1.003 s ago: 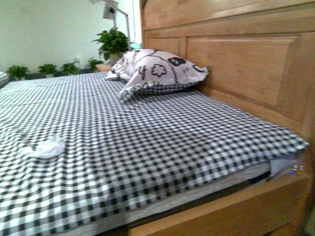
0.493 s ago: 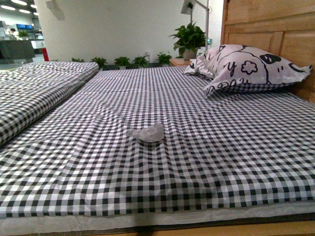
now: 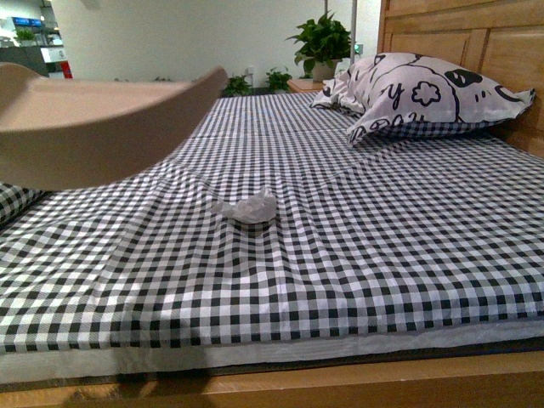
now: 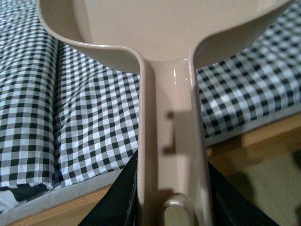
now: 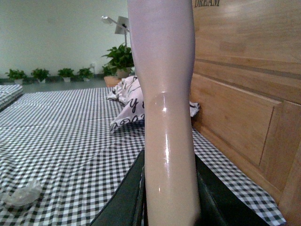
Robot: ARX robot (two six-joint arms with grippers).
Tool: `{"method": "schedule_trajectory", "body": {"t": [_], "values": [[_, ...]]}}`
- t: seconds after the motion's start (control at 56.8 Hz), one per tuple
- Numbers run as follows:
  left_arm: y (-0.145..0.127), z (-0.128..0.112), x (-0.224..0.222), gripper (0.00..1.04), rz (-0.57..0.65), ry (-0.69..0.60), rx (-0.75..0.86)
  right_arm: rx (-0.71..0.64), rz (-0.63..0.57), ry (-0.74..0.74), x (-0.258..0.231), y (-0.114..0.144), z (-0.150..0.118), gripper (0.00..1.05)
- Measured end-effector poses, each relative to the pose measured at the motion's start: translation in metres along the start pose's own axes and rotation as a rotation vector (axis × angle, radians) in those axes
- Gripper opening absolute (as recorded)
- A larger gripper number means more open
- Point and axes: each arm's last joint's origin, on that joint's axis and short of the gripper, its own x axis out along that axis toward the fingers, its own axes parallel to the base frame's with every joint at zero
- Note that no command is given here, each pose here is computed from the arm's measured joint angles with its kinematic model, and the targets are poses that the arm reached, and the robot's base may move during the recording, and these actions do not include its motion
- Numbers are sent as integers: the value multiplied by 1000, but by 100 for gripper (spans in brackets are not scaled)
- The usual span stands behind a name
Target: Clean up trash
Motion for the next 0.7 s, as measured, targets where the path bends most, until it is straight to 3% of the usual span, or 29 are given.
{"method": "schedule_trajectory", "body": {"t": [0.281,0.704], "values": [[12,-2,41,27,-60,87,171,0,-1,0,0,0,0,21],[16,-25,88,27,-149,186,179,0,-2,1,0,0,0,21]]}}
